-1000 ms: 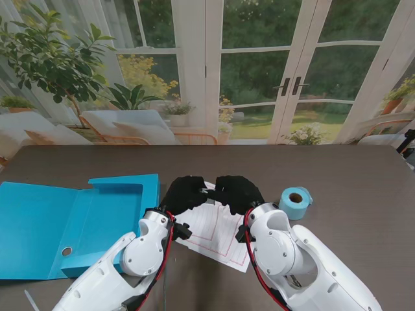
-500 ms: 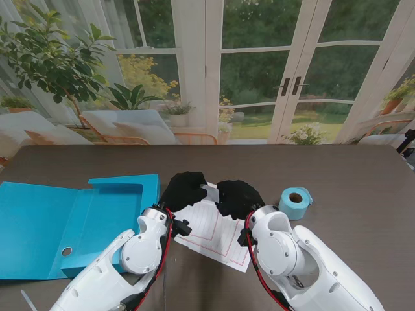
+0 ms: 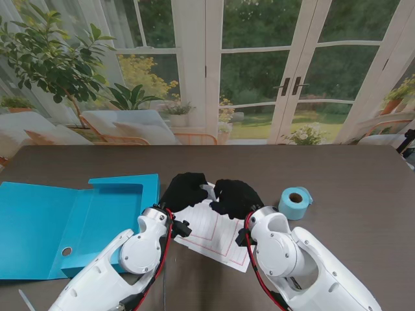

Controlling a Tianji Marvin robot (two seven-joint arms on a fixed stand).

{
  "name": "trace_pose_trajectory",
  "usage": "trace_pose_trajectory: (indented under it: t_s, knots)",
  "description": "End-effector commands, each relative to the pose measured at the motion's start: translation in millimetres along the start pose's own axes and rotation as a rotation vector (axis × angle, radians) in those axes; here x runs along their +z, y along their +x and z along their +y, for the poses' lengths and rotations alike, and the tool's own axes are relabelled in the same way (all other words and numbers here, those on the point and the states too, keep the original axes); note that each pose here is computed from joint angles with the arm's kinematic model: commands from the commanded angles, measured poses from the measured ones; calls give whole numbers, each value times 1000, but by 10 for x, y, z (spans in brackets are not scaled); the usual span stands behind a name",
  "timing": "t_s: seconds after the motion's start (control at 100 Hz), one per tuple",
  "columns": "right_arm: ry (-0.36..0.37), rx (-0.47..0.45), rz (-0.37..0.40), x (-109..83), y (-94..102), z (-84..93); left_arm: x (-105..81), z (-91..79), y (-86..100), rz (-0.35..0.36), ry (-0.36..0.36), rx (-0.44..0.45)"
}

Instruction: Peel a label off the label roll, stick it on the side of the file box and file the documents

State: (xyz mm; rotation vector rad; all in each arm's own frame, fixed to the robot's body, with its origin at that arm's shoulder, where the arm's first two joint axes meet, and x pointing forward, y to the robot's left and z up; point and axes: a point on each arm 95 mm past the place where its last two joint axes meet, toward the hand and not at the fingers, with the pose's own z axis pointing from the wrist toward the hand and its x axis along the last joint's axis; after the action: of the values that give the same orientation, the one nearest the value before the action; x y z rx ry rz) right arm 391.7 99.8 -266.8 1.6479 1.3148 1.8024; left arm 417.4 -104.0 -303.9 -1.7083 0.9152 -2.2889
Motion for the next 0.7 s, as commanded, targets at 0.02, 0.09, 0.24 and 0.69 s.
trace_pose_trajectory:
  t_s: [0.02, 0.09, 0.24, 0.69]
  knots:
    - [19, 13, 6, -23, 14, -59, -4, 33, 20, -2, -22, -5]
    - [15, 14, 10, -27, 14, -68, -3, 36, 23, -4, -25, -6]
    - [10, 5, 20, -29, 14, -72, -1, 42, 26, -6, -27, -5]
    - [-29, -64, 44, -37, 31, -130, 0, 54, 33, -8, -35, -7]
